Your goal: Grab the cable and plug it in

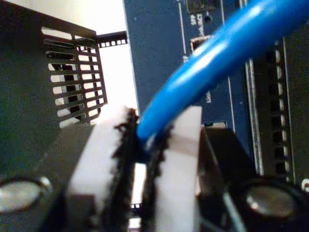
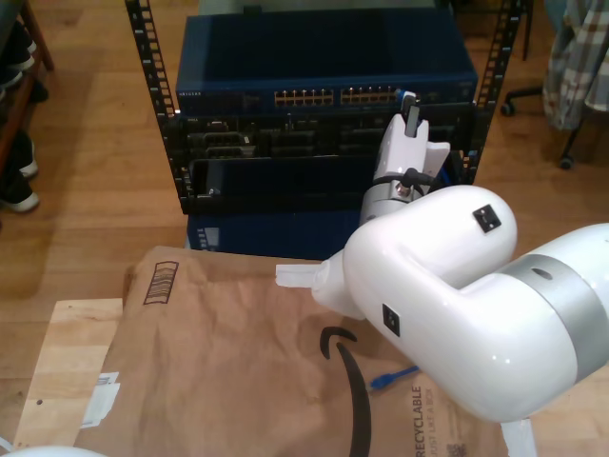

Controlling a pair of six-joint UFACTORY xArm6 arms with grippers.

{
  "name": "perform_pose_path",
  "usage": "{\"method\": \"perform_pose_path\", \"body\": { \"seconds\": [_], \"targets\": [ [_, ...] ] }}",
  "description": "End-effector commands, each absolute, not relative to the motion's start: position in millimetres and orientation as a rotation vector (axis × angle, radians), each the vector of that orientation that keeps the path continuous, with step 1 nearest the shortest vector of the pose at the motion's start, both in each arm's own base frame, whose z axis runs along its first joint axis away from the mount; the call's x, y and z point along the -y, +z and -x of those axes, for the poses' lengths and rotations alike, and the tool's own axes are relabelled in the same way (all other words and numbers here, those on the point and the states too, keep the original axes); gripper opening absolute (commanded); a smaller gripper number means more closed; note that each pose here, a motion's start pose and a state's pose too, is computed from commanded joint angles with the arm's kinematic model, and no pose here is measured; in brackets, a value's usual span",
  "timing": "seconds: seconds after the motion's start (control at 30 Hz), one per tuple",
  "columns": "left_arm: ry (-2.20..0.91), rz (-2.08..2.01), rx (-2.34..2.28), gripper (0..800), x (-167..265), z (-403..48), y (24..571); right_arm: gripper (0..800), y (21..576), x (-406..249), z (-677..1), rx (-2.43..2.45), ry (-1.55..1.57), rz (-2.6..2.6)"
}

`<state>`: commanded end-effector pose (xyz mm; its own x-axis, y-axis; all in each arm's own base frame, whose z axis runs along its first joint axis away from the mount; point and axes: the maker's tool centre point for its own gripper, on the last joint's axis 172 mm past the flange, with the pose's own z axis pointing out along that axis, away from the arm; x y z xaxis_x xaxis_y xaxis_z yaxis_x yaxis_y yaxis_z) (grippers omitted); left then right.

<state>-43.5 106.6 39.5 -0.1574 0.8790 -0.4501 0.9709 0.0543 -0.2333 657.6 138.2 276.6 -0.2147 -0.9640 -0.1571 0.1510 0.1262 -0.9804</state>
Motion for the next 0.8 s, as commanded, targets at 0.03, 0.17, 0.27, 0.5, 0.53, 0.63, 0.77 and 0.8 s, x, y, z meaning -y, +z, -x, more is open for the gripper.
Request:
{"method": "perform_pose_path", "body": {
  "seconds": [0.03,0.17,0.27,0.5,0.53,0.63,0.77,0.8],
  "targets": [
    [-0.728,-1.906,-2.136,800,-106.6,43.5,39.5,0,277.2,-139.4,-657.6,-1.331,-1.323,0.886],
    [-0.728,-1.906,-2.136,800,-106.6,43.5,39.5,0,279.9,-140.2,-658.5,-1.327,-1.322,0.880],
    [-0.728,-1.906,-2.136,800,-106.6,43.5,39.5,0,279.5,-140.3,-658.7,-1.327,-1.322,0.880],
    [-0.728,-1.906,-2.136,799,-106.6,43.5,39.5,0,280.0,-141.2,-660.2,-1.326,-1.320,0.877],
    [-0.728,-1.906,-2.136,800,-106.6,43.5,39.5,0,279.5,-142.2,-660.8,-1.323,-1.319,0.879],
    [-0.728,-1.906,-2.136,800,-106.6,43.5,39.5,0,277.4,-142.6,-661.5,-1.324,-1.319,0.880],
    [-0.728,-1.906,-2.136,800,-106.6,43.5,39.5,0,275.8,-142.5,-661.3,-1.325,-1.320,0.883],
    [-0.728,-1.906,-2.136,800,-106.6,43.5,39.5,0,275.8,-142.5,-661.3,-1.325,-1.320,0.883]
  ]
}}
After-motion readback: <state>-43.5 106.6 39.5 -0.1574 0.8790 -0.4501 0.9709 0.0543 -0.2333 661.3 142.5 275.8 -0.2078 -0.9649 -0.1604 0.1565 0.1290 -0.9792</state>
